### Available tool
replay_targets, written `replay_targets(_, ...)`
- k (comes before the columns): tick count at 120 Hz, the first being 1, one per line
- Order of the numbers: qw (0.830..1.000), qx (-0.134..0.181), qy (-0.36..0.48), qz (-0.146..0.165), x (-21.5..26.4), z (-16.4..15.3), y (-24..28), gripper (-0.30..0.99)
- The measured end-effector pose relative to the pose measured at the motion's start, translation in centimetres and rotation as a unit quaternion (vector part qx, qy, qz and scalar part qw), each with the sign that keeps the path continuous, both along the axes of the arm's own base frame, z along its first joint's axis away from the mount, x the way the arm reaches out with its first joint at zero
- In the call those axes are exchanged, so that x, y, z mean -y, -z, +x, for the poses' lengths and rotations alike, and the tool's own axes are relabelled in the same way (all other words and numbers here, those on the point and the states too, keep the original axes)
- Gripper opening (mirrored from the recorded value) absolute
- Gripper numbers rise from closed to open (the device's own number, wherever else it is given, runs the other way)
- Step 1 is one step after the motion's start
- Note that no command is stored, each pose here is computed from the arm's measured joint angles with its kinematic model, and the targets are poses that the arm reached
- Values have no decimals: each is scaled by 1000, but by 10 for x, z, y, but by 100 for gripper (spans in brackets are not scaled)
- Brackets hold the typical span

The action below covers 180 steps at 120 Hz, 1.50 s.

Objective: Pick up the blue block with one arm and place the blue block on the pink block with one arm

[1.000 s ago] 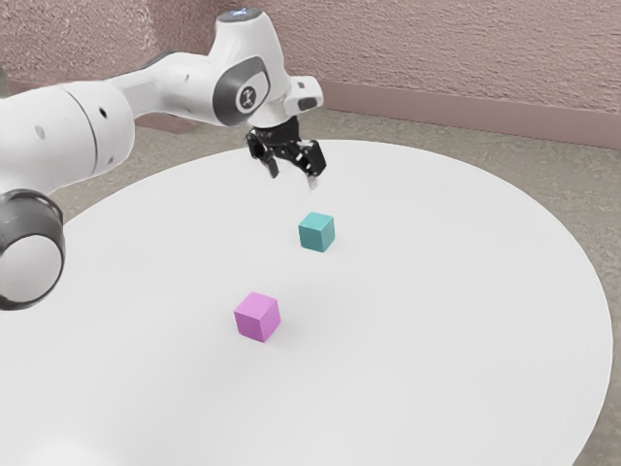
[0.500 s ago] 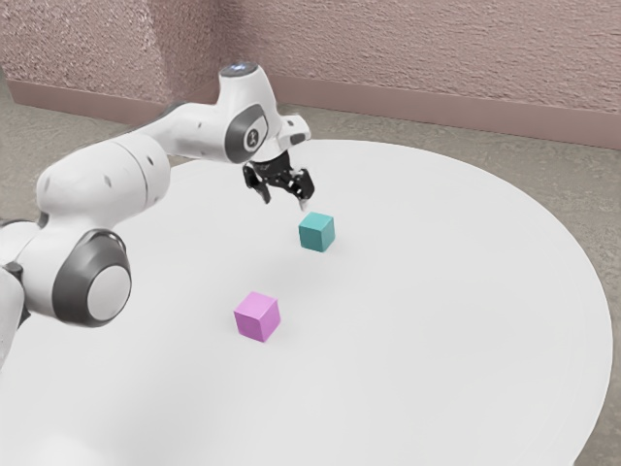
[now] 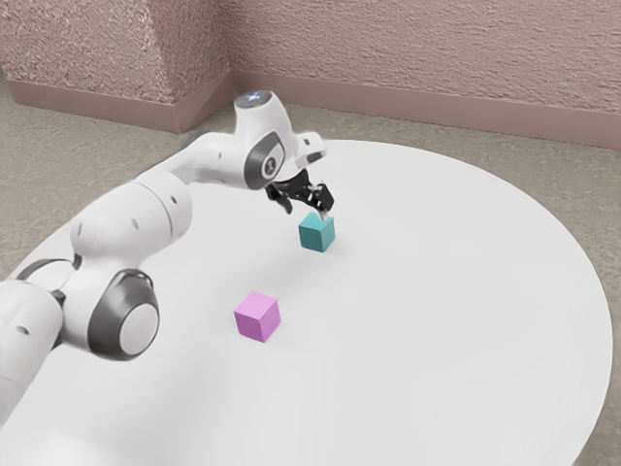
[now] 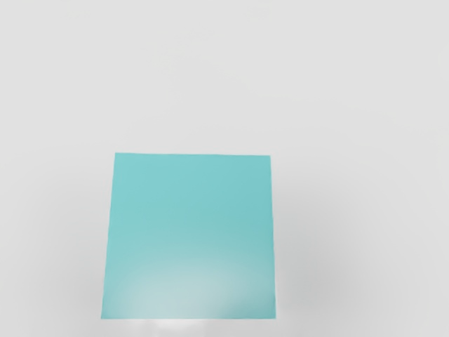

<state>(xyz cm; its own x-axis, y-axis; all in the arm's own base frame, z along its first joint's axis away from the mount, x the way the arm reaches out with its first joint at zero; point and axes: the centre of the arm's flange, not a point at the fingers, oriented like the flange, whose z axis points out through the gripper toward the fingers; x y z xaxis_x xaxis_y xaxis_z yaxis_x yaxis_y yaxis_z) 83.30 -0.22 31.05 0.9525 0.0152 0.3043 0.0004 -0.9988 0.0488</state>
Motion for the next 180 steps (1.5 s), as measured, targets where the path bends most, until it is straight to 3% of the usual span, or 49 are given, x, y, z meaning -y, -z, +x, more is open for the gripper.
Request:
replay_targets(48,1000,4,4,8,-7,2,17,69)
replay_targets(106,999,50,13,6,-6,9,34,69)
replay_targets(180,998,58,16,-4,-5,10,64,69)
